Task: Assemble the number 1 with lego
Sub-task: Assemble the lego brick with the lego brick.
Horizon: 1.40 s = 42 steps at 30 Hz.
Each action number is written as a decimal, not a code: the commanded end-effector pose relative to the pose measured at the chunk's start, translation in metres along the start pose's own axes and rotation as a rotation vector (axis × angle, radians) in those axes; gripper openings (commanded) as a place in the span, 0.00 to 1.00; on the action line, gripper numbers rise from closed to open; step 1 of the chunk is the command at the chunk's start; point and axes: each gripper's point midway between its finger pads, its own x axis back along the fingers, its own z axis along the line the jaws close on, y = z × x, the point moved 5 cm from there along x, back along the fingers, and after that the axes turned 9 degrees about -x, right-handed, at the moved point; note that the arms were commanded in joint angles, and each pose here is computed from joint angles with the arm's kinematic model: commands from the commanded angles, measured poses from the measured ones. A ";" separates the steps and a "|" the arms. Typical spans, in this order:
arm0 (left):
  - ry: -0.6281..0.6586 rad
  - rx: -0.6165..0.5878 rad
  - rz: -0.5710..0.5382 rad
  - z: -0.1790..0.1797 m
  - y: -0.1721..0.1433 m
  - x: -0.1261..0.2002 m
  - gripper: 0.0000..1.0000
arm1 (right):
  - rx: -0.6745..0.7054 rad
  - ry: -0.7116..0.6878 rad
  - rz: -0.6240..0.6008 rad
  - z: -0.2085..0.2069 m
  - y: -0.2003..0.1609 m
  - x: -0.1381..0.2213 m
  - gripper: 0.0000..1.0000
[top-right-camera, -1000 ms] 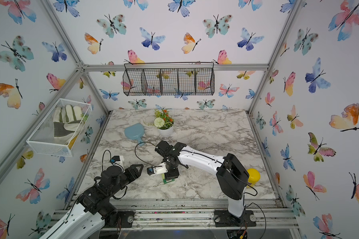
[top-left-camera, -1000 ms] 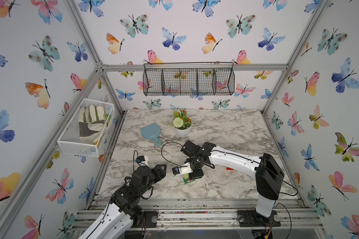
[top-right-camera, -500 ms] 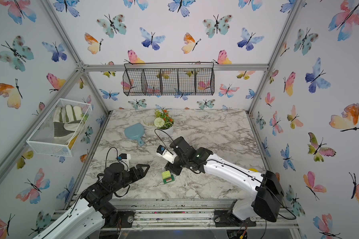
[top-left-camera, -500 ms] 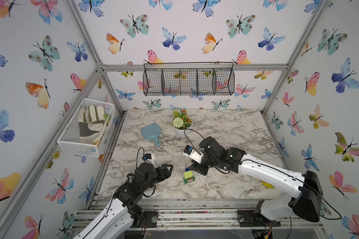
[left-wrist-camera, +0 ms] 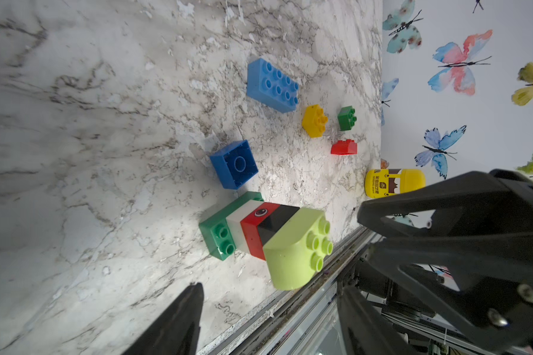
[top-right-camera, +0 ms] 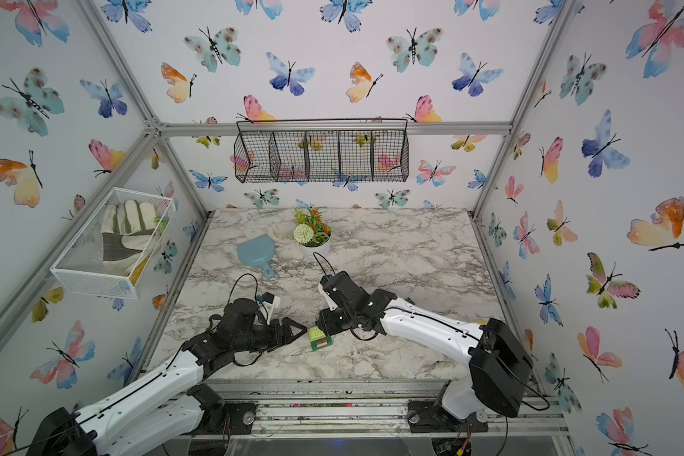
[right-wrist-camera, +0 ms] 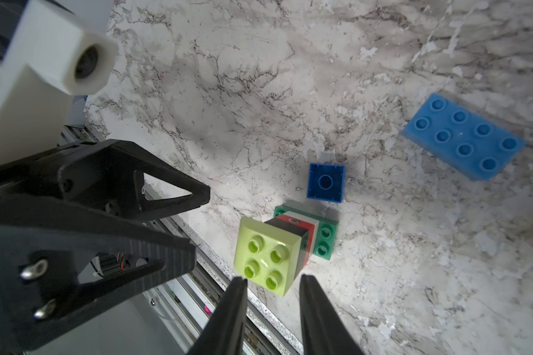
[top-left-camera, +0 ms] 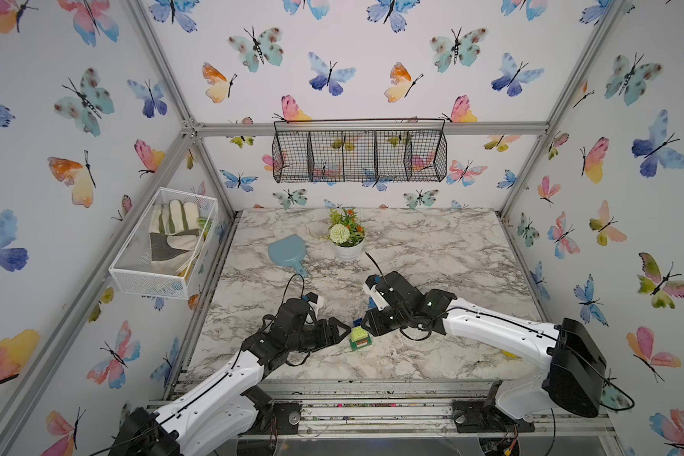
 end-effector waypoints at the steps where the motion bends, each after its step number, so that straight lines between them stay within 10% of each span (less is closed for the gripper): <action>1: -0.087 -0.047 0.011 -0.020 0.009 -0.003 0.72 | -0.038 0.019 0.005 0.005 0.004 -0.002 0.32; 42: 0.052 0.005 0.148 0.012 -0.008 -0.028 0.59 | -0.066 -0.109 0.115 -0.020 -0.014 -0.029 0.23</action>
